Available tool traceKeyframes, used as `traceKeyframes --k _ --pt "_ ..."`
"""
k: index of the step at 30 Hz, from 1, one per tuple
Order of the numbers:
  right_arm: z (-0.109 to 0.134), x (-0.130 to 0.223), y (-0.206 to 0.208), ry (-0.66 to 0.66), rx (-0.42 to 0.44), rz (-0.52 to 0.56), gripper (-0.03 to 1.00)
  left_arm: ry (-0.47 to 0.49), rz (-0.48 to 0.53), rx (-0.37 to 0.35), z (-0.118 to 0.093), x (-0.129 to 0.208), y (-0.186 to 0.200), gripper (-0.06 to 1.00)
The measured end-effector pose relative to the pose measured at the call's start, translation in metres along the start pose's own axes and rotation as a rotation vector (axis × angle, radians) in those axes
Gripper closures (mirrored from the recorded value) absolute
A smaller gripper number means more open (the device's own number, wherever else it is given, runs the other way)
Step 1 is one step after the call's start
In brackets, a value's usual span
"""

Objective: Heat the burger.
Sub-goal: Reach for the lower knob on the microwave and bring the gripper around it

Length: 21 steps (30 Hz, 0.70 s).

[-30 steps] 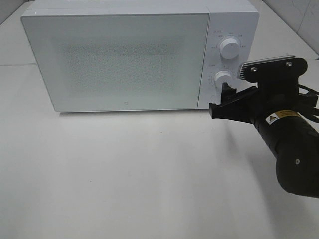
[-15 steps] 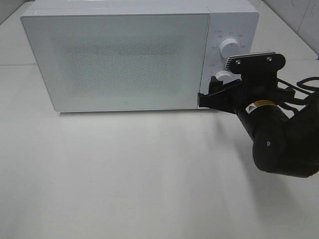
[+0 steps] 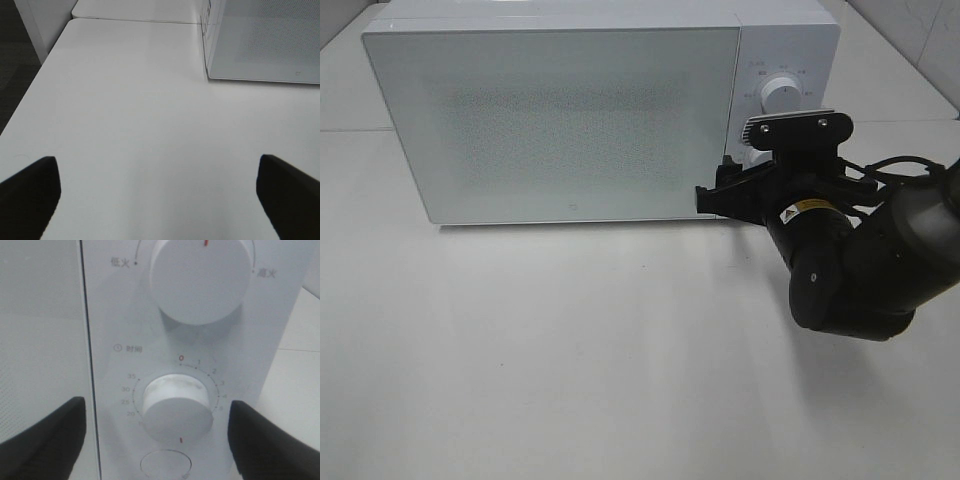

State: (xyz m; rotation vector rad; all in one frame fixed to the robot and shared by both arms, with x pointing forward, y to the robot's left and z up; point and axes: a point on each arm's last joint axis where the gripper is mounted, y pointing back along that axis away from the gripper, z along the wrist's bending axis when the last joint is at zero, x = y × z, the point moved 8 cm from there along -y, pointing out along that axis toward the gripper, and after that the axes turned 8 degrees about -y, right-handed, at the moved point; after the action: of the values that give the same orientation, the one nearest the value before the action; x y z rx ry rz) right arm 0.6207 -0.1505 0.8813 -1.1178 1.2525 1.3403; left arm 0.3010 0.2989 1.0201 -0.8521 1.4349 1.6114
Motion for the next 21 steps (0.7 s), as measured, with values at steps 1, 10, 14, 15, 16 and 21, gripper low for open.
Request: traceKeyframes --k 1,10,14,15,16,21 --pt "0.000 0.000 0.000 0.000 0.000 0.000 0.21 0.000 0.000 0.000 0.000 0.000 0.000 -0.05" --pt "-0.011 0.000 -0.014 -0.008 0.036 -0.011 0.21 0.000 0.000 0.000 0.000 0.000 0.000 -0.05" --pt "-0.009 -0.001 -0.016 -0.008 0.028 -0.010 0.21 0.000 0.000 0.000 0.000 0.000 0.000 -0.05" --pt "-0.009 -0.001 -0.016 -0.009 0.028 -0.009 0.21 0.000 0.000 0.000 0.000 0.000 0.000 -0.05" --pt "-0.008 0.001 -0.017 -0.005 0.022 -0.005 0.21 0.000 0.000 0.000 0.000 0.000 0.000 -0.05" --pt "-0.007 0.008 -0.018 0.003 0.017 0.012 0.21 0.000 -0.001 0.000 0.000 0.000 0.000 -0.05"
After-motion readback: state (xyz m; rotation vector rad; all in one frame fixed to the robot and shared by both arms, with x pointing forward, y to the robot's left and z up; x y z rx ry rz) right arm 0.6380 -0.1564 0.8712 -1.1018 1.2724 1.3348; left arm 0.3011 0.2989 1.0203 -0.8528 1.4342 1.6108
